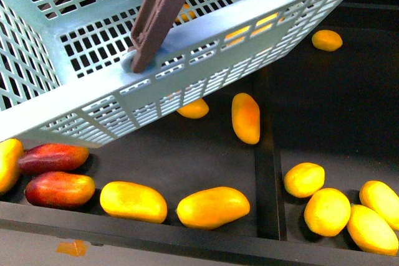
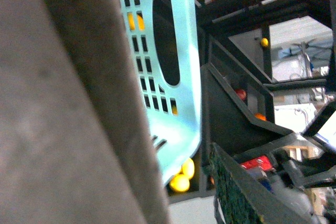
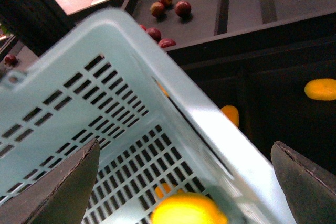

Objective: Pick lemon and mango into basket

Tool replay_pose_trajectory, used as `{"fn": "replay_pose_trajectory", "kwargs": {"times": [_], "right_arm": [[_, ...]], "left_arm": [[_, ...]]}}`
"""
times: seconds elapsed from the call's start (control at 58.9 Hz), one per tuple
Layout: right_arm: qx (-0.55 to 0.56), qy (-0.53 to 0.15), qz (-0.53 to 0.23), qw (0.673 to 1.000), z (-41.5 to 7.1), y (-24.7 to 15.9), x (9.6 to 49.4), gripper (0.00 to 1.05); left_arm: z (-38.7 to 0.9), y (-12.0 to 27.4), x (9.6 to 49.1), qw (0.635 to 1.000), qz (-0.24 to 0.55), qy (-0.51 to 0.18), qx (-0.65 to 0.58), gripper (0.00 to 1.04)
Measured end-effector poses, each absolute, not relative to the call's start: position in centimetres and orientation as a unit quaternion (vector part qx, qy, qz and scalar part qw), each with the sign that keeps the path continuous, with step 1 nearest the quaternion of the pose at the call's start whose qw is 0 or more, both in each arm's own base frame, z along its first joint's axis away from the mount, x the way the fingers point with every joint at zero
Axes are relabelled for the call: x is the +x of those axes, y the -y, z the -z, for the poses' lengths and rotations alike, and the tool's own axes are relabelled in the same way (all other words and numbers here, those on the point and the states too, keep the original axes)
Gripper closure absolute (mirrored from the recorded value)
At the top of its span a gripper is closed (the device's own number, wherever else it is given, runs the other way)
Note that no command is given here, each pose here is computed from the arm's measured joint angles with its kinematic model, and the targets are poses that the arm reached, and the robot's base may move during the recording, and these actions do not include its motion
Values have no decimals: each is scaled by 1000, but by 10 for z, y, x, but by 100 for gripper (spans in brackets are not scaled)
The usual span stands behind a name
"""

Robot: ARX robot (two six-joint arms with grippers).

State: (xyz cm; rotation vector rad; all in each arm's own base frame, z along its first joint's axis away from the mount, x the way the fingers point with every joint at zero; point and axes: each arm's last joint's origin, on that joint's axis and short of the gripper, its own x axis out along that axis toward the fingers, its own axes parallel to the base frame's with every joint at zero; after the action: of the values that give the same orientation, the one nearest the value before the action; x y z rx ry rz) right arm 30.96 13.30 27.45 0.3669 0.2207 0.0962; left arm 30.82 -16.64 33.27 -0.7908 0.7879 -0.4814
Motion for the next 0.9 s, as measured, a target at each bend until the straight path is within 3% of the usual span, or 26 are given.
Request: {"fn": "replay_pose_trajectory", "kwargs": {"times": [0.475, 0.56, 0.645, 0.9], "right_arm": [[180, -97, 73, 976, -267, -54, 262, 9], [117, -38, 4, 992, -258, -50, 255, 23], [60, -5, -7, 998, -247, -42, 240, 37], [11, -7, -1, 1000, -215, -22, 203, 79]], "left_arm": [[-333, 166, 308, 822, 225, -369, -371, 76], [-333, 167, 308, 819, 229, -372, -372, 76], [-333, 166, 308, 821, 226, -370, -372, 76], [-333, 166, 308, 822, 225, -369, -372, 76]]}}
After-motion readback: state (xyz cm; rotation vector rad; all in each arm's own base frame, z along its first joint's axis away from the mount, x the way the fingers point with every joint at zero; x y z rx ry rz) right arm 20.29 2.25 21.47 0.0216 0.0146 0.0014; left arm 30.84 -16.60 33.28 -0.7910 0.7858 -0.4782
